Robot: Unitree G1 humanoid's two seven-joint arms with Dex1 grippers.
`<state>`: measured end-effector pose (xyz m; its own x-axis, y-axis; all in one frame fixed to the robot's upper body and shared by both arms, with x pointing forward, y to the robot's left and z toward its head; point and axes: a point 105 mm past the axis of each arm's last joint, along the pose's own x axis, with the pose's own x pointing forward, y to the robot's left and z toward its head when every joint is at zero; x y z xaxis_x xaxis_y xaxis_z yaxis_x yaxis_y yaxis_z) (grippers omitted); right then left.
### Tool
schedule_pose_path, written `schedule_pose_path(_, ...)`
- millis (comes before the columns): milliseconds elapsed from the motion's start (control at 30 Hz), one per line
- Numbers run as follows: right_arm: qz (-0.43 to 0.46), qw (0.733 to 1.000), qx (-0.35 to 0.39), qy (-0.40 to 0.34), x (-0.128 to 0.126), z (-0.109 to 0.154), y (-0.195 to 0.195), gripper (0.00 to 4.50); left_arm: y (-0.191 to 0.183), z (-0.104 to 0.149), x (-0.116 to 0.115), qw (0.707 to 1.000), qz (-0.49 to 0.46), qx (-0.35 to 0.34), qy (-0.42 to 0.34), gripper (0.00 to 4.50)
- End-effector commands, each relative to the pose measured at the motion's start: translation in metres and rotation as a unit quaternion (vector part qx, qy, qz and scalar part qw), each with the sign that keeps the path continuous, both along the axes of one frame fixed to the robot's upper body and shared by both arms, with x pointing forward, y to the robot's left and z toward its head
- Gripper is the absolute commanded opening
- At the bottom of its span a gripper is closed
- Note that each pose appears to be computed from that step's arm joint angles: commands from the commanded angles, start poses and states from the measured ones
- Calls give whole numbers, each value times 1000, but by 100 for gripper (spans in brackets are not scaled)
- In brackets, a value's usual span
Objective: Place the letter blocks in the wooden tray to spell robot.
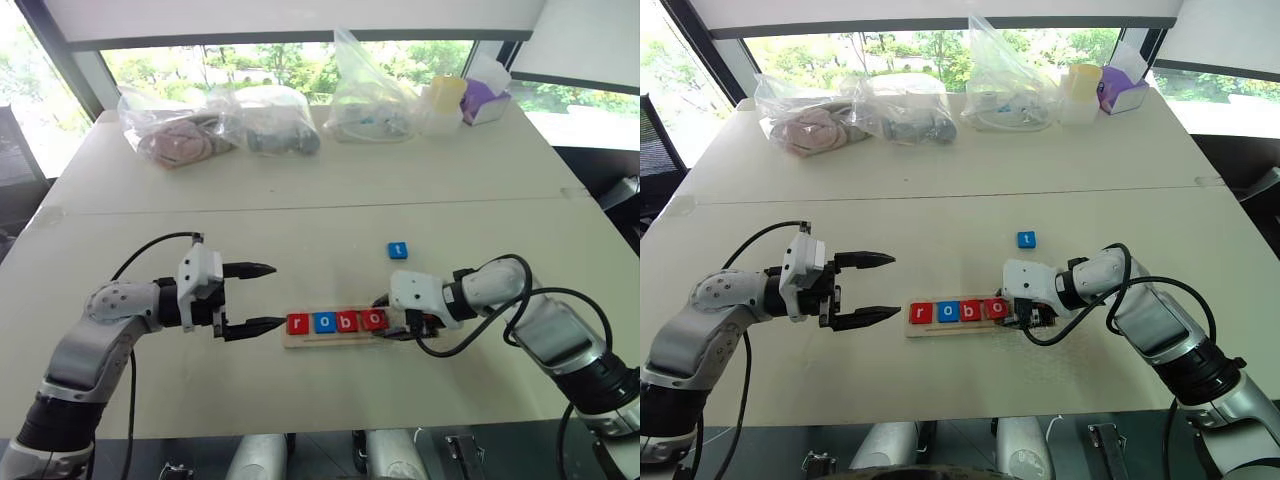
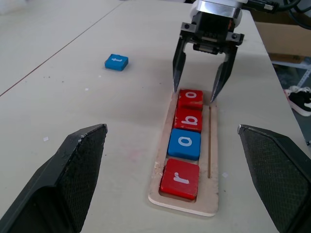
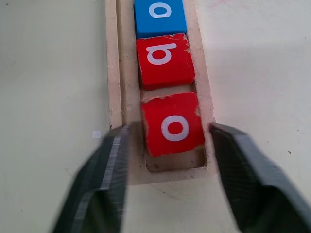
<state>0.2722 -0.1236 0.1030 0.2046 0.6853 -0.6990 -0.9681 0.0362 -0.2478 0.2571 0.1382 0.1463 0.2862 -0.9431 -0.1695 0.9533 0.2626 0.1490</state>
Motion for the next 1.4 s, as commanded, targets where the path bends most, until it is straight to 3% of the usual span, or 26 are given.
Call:
schedule_pose_path(33, 14, 1000, 7, -17, -1, 12, 6, 444, 0, 12, -4, 1000, -5, -7, -25, 450)
schedule_pose_path(333, -30, 998, 20, -56, 21, 32, -4, 444, -2, 12, -3, 1000, -5, -8, -24, 450)
schedule_pose_path(633, -62, 995, -5, -74, 38, 28, -25, 444, -2, 11, -3, 1000, -6, -8, -23, 450)
schedule_pose_path(1400, -32, 998, 16, -53, 24, 17, -5, 444, 0, 13, -2, 1000, -1, -7, -25, 450)
